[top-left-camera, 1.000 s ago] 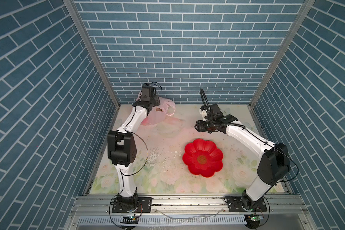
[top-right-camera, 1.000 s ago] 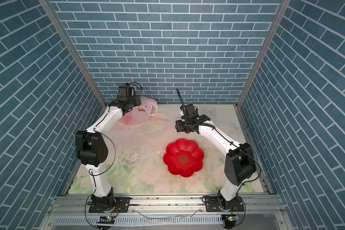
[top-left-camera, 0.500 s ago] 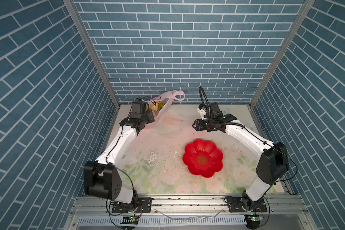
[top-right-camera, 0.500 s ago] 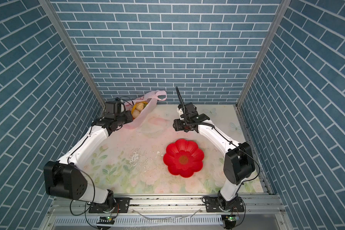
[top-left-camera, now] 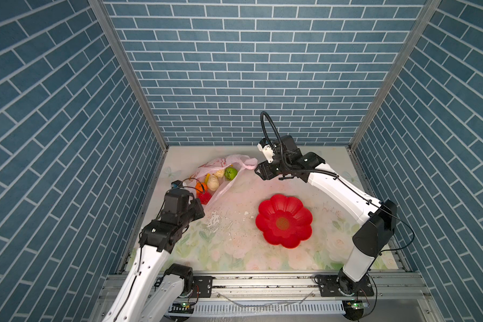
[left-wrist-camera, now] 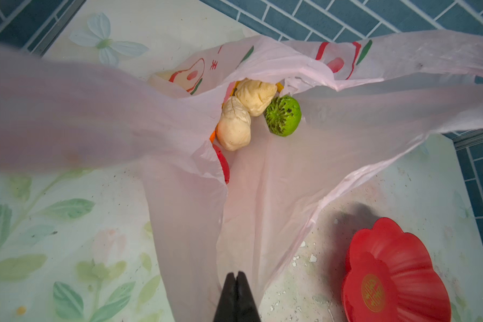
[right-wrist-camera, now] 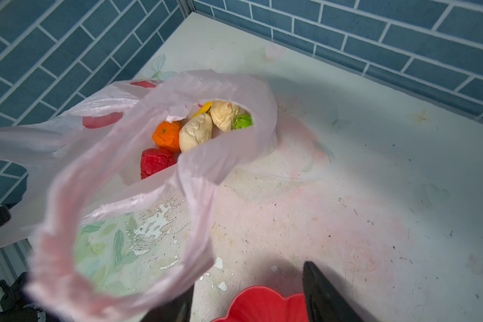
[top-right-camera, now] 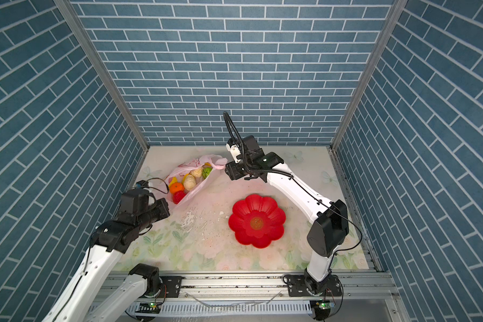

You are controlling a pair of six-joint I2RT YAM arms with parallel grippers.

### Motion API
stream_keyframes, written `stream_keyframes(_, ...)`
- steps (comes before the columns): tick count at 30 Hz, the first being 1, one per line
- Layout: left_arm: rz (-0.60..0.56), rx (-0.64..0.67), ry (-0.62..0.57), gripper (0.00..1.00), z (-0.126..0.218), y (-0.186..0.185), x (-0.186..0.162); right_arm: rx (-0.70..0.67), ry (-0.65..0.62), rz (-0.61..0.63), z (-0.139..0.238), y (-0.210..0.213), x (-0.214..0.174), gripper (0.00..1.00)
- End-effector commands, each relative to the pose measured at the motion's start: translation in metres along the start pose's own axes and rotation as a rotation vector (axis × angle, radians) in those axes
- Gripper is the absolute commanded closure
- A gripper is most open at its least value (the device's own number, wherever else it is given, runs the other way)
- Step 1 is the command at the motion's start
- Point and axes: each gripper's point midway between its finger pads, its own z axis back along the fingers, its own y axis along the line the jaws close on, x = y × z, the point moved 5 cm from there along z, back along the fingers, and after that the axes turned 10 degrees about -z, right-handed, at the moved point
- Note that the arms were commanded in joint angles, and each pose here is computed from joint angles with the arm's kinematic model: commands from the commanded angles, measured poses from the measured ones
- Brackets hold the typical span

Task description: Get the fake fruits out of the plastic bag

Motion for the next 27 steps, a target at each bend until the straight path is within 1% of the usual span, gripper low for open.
stream_keyframes(1,0.041,0.051,0.065,1.0,0.02,0.015,-0.029,-0.033,0.015,0.08,0.016,0.005,0.005,0.36)
stream_keyframes(7,0.094,0.0,0.035,1.0,0.046,0.016,-0.039,-0.029,0.012,0.116,0.049,0.017,0.009,0.35)
stream_keyframes(12,0.119,0.011,0.074,1.0,0.059,0.02,-0.049,-0.058,-0.009,0.138,0.076,0.019,0.018,0.35)
stream_keyframes(15,0.138,0.01,0.096,1.0,0.06,0.02,-0.053,-0.012,-0.035,0.144,0.088,0.032,0.026,0.36)
stream_keyframes(19,0.157,0.009,0.113,1.0,0.06,0.02,-0.055,0.049,-0.034,0.182,0.091,0.061,0.033,0.38)
stream_keyframes(22,0.155,0.018,0.134,1.0,0.06,0.02,-0.057,0.102,-0.011,0.237,0.08,0.096,0.033,0.43)
stream_keyframes(25,0.155,0.037,0.134,1.0,0.065,0.023,-0.057,0.22,0.059,0.264,0.062,0.136,0.019,0.54)
stream_keyframes(27,0.159,0.05,0.117,1.0,0.069,0.025,-0.055,0.264,0.116,0.277,0.046,0.156,0.004,0.62)
